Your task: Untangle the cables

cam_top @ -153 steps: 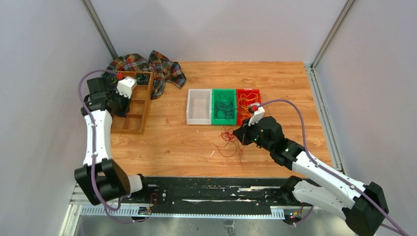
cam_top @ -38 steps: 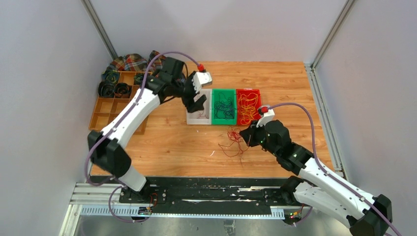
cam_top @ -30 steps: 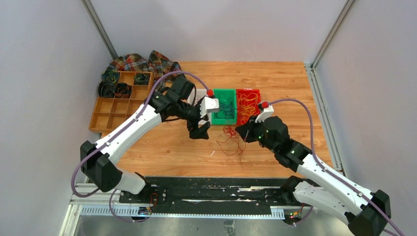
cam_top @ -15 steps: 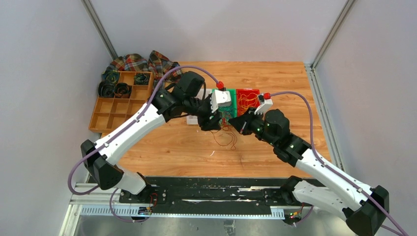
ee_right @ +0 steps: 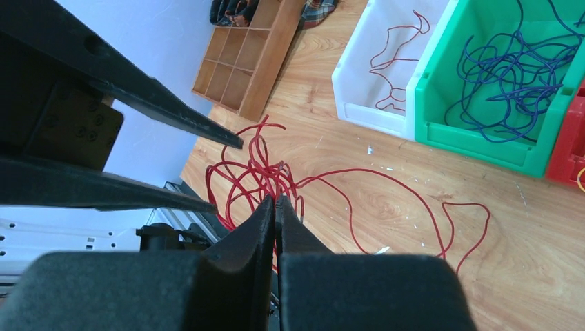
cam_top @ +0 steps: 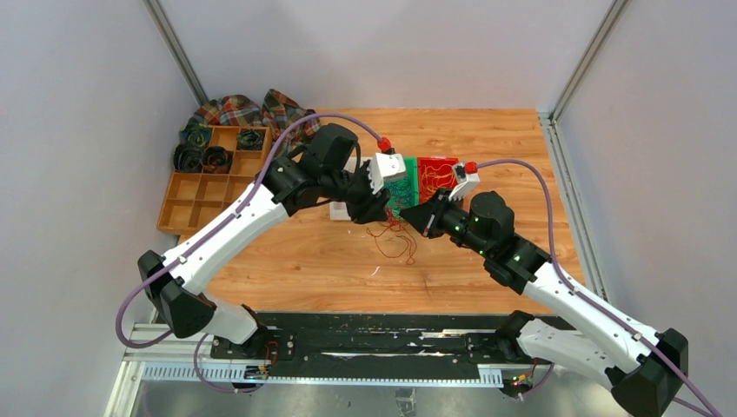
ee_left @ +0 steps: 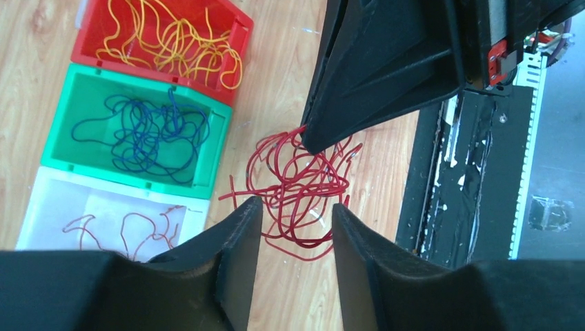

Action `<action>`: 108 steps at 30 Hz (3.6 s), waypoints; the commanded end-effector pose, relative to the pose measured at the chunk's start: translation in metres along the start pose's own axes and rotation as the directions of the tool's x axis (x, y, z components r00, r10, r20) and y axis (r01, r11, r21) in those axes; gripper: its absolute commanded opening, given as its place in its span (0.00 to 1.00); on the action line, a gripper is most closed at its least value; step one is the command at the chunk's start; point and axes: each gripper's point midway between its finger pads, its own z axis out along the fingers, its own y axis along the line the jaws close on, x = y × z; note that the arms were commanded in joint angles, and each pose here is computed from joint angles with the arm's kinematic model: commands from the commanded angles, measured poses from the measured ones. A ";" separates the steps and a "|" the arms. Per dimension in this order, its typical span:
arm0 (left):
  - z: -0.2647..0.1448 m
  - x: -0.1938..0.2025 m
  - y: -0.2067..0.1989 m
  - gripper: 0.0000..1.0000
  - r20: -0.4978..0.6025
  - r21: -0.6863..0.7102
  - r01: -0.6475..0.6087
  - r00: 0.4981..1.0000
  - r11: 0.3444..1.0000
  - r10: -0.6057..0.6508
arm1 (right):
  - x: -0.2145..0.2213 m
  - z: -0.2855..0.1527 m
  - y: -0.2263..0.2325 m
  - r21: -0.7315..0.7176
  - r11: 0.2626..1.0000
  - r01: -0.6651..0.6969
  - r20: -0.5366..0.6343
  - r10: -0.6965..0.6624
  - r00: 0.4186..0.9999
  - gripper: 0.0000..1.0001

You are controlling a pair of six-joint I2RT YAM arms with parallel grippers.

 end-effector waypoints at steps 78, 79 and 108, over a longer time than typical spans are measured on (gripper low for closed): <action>-0.241 -0.186 -0.001 0.01 0.333 -0.543 -0.268 0.801 0.796 0.497 | 0.054 0.114 0.084 -0.358 0.828 0.431 0.076 -0.435 0.897 0.17; -0.243 -0.190 -0.001 0.00 0.337 -0.547 -0.269 0.796 0.793 0.502 | 0.060 0.116 0.079 -0.354 0.835 0.421 0.063 -0.428 0.902 0.17; -0.362 -0.272 -0.001 0.00 0.377 -0.844 -0.116 0.566 0.524 0.733 | 0.136 0.133 0.006 -0.214 0.918 0.335 -0.102 -0.362 0.927 0.44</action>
